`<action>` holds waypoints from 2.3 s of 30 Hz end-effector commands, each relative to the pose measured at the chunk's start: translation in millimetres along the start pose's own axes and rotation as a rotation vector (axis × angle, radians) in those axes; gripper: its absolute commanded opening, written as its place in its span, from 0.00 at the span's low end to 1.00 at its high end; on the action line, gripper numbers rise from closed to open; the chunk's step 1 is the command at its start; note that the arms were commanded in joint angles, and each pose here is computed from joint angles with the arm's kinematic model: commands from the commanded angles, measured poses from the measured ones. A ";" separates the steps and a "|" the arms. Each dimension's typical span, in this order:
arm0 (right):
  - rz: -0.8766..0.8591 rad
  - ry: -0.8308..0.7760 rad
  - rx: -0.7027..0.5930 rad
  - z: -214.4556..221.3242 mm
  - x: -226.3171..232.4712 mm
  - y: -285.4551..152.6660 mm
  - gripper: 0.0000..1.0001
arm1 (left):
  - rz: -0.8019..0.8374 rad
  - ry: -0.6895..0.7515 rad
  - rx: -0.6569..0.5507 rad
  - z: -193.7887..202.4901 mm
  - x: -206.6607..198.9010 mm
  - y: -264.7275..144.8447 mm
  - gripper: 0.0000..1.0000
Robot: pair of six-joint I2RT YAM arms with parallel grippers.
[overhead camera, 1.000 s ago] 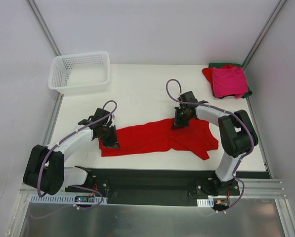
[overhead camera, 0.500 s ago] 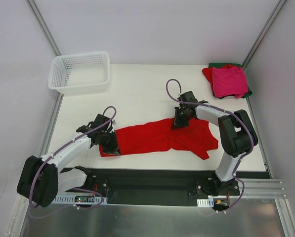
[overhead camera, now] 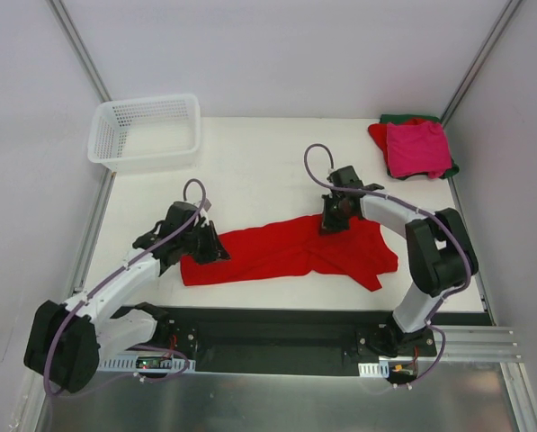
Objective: Fold and stack the t-shirts
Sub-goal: Fold the other side of the tshirt into a rectangle
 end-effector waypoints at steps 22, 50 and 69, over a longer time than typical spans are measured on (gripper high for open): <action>0.125 -0.075 -0.069 -0.7 -16.9 -36.3 0.01 | -0.101 -0.015 0.050 -37.0 24.8 108.6 0.00; 0.238 -0.068 -0.079 14.6 -34.8 -60.3 0.01 | -0.238 -0.158 -0.070 -91.8 81.5 84.2 0.00; 0.318 -0.055 -0.088 36.4 -51.7 -77.7 0.22 | -0.240 -0.189 -0.073 -91.1 86.7 83.8 0.00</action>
Point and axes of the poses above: each gripper's point midway between its finger pads, its own y axis out along the fingers, its own x axis along the line the jaws close on, z = x × y, the point moved 3 cm from there along -y, back along the fingers, and after that the axes turned 6 degrees about -y, right-handed, at the moved point
